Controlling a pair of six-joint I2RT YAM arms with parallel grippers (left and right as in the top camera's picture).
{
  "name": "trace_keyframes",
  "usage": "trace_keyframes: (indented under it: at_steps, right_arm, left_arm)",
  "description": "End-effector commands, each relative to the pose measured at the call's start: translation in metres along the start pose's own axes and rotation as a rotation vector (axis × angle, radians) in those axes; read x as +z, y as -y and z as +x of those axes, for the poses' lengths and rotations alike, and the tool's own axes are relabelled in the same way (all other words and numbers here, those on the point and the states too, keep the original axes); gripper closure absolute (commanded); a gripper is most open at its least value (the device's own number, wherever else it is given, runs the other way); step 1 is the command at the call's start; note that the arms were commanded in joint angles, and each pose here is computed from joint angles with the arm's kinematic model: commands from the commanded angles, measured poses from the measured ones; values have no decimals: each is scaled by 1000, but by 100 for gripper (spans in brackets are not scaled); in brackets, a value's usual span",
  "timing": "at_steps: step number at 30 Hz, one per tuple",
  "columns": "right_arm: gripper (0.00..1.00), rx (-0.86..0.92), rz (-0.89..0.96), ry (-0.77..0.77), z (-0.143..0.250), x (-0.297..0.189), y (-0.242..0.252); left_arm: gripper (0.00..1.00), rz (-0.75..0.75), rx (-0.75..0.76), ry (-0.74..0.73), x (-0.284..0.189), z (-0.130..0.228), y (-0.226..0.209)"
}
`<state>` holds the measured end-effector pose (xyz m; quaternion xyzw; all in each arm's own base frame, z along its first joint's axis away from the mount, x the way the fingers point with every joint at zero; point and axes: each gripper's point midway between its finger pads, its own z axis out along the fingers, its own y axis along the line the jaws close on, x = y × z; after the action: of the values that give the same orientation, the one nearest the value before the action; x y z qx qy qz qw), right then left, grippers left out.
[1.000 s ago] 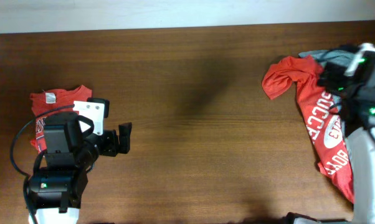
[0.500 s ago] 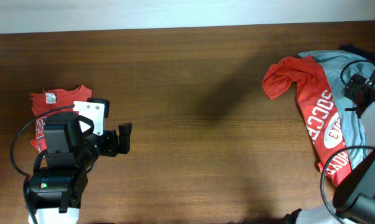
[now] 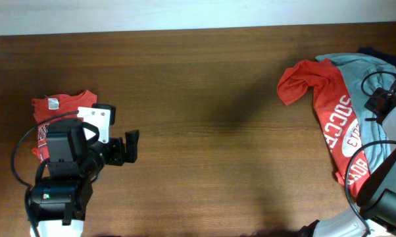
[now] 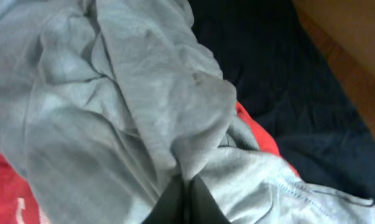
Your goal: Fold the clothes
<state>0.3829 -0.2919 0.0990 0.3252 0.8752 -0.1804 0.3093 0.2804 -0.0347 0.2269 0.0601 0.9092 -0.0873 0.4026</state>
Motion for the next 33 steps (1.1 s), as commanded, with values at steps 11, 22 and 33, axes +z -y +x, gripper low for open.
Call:
trace_keyframes:
  at_steps: [11, 22, 33]
  right_arm:
    - [97, -190, -508, 314, -73, -203, -120]
    - [96, -730, -1026, 195, 107, -375, -314]
    - [96, -738, -1293, 253, 197, -404, -459]
  left_arm:
    - [0, 10, 2, 25, -5, -9, 3]
    - [0, 11, 2, 24, -5, -9, 3]
    - [0, 12, 2, 22, -5, -9, 4]
